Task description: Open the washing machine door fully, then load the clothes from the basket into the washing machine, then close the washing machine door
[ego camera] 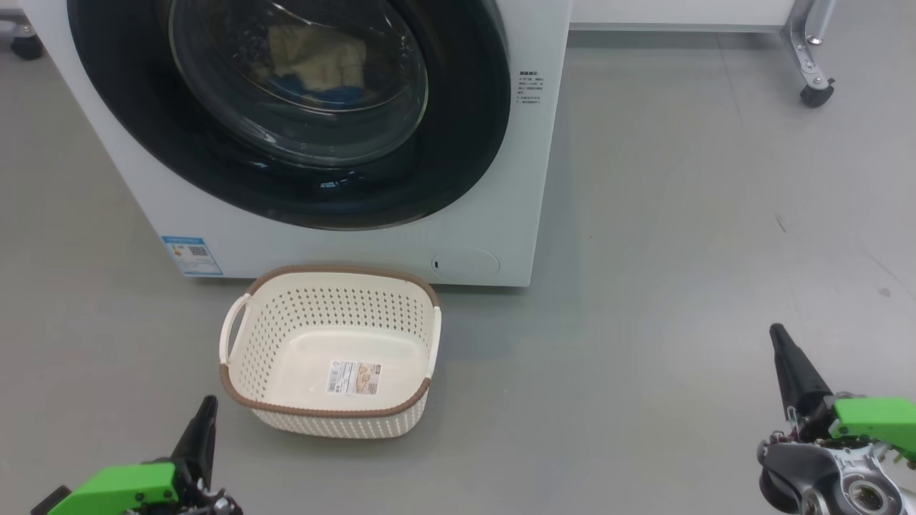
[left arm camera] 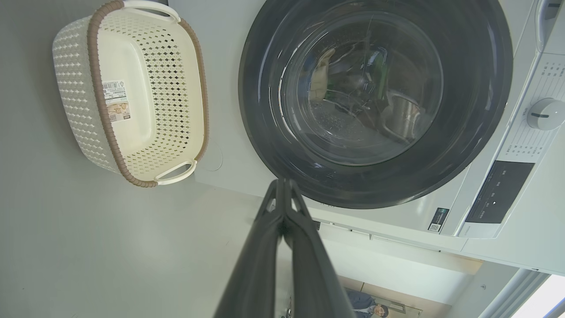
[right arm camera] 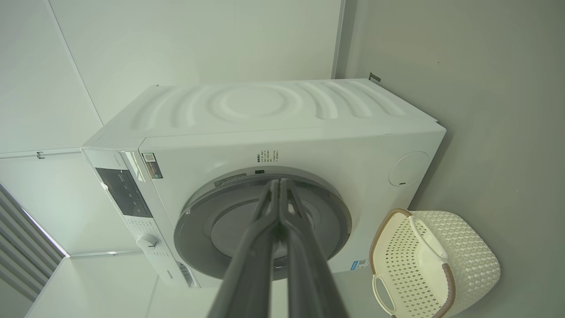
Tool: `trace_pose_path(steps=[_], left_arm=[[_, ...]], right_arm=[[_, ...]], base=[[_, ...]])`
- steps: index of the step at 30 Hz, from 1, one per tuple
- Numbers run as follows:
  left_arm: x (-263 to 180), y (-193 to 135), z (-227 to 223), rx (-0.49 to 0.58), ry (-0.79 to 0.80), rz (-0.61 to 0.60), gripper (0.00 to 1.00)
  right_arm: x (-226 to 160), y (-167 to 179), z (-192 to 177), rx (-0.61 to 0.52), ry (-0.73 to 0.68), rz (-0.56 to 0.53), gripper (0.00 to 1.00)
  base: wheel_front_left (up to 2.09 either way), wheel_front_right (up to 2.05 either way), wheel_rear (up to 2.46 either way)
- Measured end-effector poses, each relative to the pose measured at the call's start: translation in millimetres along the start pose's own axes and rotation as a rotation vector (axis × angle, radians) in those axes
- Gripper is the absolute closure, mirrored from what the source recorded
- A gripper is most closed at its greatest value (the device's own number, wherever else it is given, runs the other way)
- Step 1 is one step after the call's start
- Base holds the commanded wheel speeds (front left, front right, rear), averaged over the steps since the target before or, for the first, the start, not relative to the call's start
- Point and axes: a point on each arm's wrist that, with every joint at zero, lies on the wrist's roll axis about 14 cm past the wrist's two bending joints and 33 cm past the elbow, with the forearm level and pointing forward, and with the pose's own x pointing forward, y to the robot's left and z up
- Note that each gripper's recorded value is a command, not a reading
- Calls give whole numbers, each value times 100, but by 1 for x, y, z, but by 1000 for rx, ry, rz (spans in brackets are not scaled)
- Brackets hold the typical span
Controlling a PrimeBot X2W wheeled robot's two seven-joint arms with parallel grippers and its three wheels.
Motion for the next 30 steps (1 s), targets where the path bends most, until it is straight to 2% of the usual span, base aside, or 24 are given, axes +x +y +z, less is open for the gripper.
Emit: trace_pose_path(steps=[30], left_arm=[[0, 0, 1, -3, -3, 0, 100]], right_arm=[[0, 0, 1, 1, -3, 0, 100]], base=[[0, 0, 0]])
